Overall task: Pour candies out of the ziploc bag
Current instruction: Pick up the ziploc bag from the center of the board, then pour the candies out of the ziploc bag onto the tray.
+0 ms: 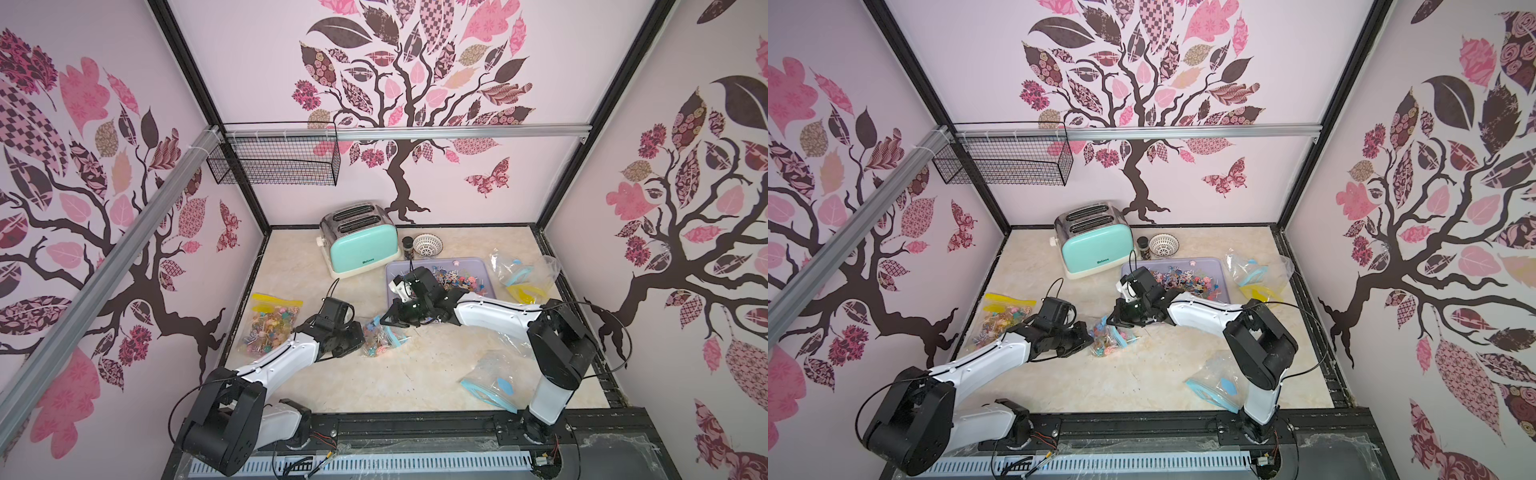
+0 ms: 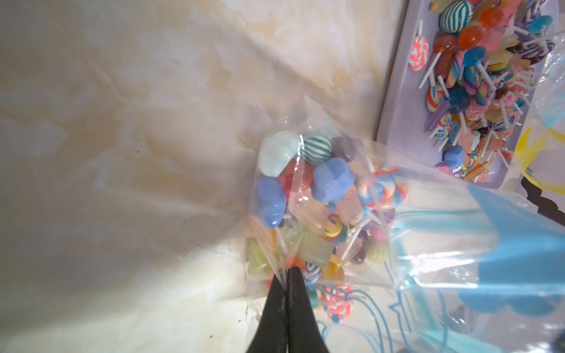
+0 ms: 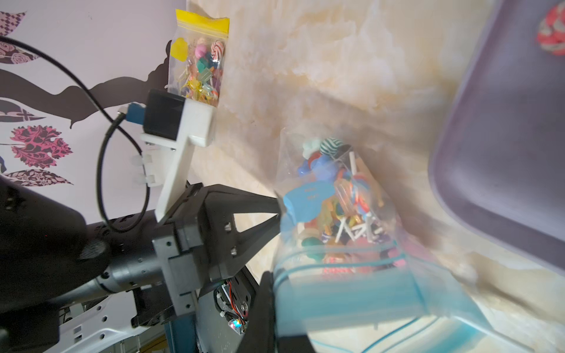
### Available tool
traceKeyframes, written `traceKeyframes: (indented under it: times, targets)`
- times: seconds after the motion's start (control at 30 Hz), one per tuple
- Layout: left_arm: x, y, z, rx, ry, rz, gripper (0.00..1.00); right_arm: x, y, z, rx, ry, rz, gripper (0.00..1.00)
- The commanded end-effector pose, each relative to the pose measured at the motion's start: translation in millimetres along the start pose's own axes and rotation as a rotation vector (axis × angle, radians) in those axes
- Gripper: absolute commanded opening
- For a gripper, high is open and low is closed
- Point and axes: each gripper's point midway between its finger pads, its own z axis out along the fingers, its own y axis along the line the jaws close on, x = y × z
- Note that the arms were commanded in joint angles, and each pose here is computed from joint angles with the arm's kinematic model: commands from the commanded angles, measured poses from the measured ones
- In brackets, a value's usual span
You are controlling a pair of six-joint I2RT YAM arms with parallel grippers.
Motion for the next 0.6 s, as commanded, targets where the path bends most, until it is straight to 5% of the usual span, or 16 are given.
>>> traceKeyframes:
  times: [0.0, 0.57]
  targets:
    - [0, 2, 0, 0.006, -0.010, -0.012, 0.00, -8, 12, -12, 0.020, -0.016, -0.051, 0.00]
    - [-29, -68, -26, 0.144, -0.044, 0.116, 0.00, -46, 32, -59, 0.132, -0.128, -0.154, 0.00]
